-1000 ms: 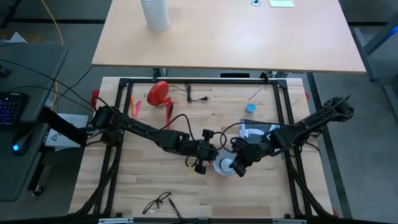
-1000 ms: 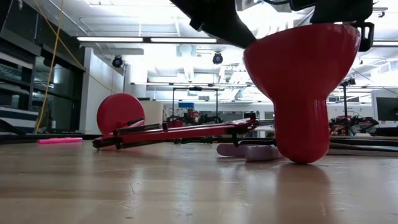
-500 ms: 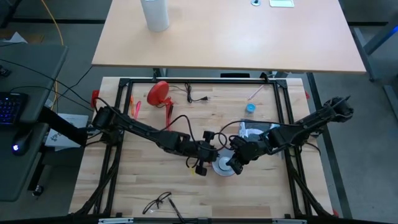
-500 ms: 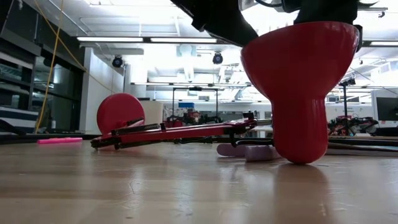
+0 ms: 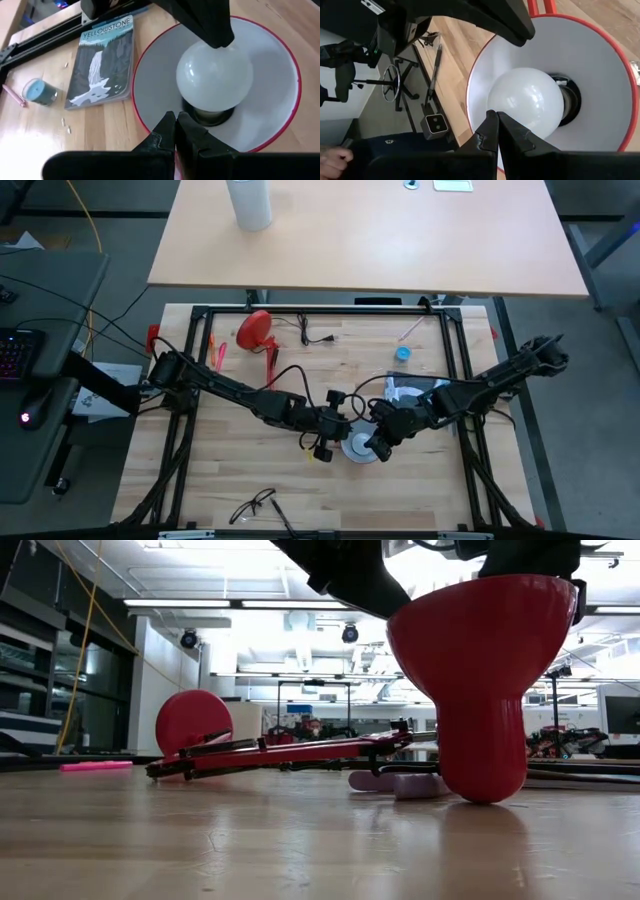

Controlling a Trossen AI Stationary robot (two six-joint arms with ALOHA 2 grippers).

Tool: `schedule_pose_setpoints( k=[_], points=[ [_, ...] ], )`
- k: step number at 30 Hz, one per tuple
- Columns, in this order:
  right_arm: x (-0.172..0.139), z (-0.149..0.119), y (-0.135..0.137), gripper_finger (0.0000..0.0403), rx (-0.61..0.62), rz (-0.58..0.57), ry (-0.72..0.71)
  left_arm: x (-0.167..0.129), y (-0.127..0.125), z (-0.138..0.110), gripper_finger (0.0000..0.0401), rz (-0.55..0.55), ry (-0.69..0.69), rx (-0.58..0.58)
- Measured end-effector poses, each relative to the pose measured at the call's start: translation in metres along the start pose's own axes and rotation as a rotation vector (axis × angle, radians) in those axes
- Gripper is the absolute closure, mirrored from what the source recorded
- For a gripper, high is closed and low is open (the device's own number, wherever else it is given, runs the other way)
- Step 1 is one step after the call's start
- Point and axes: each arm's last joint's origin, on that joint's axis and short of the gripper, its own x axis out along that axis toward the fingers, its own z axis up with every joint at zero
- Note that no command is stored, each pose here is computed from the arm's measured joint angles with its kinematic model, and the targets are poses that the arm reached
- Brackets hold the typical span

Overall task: Screw lightbulb
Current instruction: Insert the lightbulb into the desk lamp

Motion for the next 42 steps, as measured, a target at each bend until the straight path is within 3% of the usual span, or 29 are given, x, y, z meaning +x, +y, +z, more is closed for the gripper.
schedule_pose_setpoints(
  k=[16, 19, 23, 28, 31, 35, 42],
  points=[
    [-0.023, 0.002, 0.0, 0.0403, -0.023, 0.012, -0.07, 0.0, 0.007, -0.003, 0.0401, 0.043, 0.033, 0.039],
    [-0.026, 0.002, -0.003, 0.0403, -0.011, -0.03, -0.1, -0.009, 0.011, -0.002, 0.0401, 0.094, 0.055, 0.059],
    [-0.025, 0.002, -0.005, 0.0403, 0.008, -0.05, -0.103, -0.031, 0.014, 0.008, 0.0401, 0.031, 0.005, 0.001],
    [-0.025, 0.007, -0.009, 0.0403, 0.06, -0.076, -0.139, -0.046, -0.011, 0.025, 0.0401, -0.11, -0.13, -0.018],
    [-0.025, 0.012, -0.011, 0.0403, 0.083, -0.079, -0.144, -0.05, -0.033, 0.033, 0.0401, -0.186, -0.212, 0.053],
    [-0.025, 0.016, -0.013, 0.0403, 0.114, -0.086, -0.144, -0.038, -0.055, 0.032, 0.0401, -0.179, -0.225, 0.108],
    [-0.023, 0.017, -0.014, 0.0403, 0.152, -0.076, -0.111, -0.009, -0.059, 0.035, 0.0401, -0.093, -0.197, 0.088]
  ],
)
